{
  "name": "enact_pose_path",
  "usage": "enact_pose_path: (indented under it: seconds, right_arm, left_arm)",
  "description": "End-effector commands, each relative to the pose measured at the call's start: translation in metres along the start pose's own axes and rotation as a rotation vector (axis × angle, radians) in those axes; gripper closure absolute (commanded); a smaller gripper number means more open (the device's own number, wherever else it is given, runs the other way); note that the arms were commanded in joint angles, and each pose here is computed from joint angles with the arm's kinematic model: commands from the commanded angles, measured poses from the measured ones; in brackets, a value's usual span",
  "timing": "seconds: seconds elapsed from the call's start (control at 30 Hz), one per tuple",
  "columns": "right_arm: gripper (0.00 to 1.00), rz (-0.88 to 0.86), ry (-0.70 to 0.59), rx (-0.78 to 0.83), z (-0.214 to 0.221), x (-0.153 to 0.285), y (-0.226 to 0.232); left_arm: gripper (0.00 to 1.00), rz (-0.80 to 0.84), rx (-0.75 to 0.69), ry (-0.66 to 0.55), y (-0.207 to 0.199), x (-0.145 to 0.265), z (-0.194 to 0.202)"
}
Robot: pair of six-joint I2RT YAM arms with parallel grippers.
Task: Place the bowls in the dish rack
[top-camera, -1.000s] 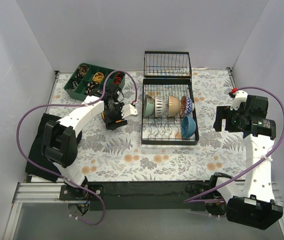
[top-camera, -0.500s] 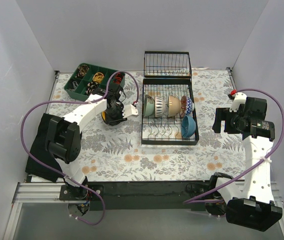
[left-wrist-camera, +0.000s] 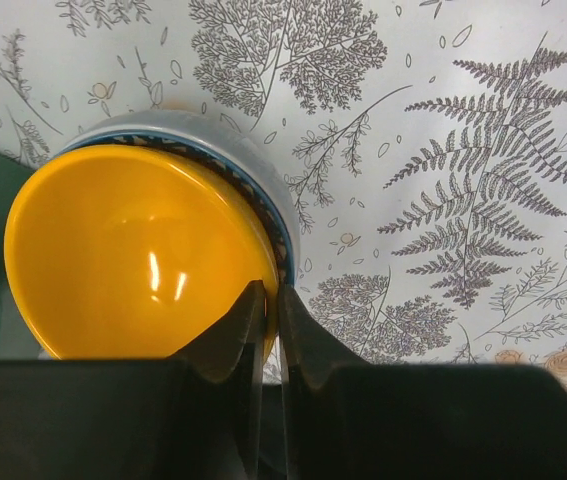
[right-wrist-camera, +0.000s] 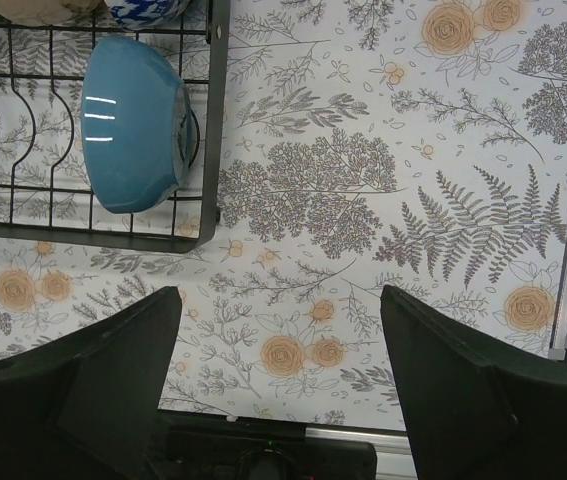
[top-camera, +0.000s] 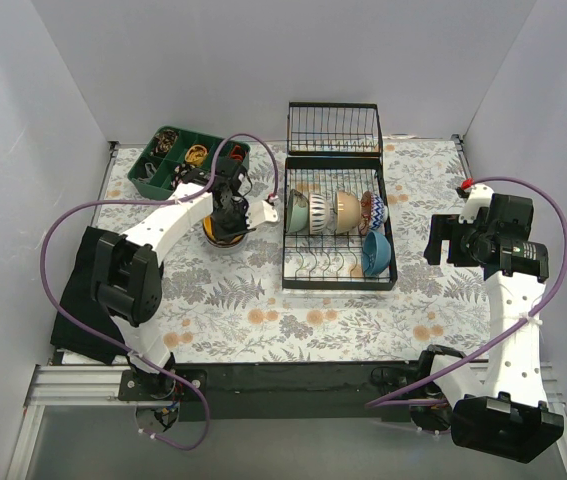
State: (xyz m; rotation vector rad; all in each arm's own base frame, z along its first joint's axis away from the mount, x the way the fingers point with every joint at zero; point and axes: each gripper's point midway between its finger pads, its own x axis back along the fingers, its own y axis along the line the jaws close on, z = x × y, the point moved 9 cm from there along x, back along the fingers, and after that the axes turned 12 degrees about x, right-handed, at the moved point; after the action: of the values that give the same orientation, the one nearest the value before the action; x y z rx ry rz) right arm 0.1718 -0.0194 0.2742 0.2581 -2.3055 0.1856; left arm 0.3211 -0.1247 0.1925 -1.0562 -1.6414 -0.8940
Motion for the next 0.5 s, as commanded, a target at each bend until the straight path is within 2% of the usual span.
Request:
enact_pose_path:
  seconds: [0.0, 0.23, 0.47]
  right_arm:
    - [0.11, 0.01, -0.029, -0.003, -0.002, -0.002, -0.001]
    - [0.11, 0.011, -0.033, -0.01, -0.001, -0.002, -0.001]
    - [0.11, 0.03, -0.035, -0.006, -0.002, 0.002, -0.002]
  left_arm:
    - [1.0, -0.064, 0.003, -0.078, 0.008, 0.031, -0.013]
    - [1.0, -0.103, 0.02, -0.131, 0.007, 0.043, -0.017]
    - [1.0, -0.142, 0.036, -0.281, 0.001, 0.091, -0.036]
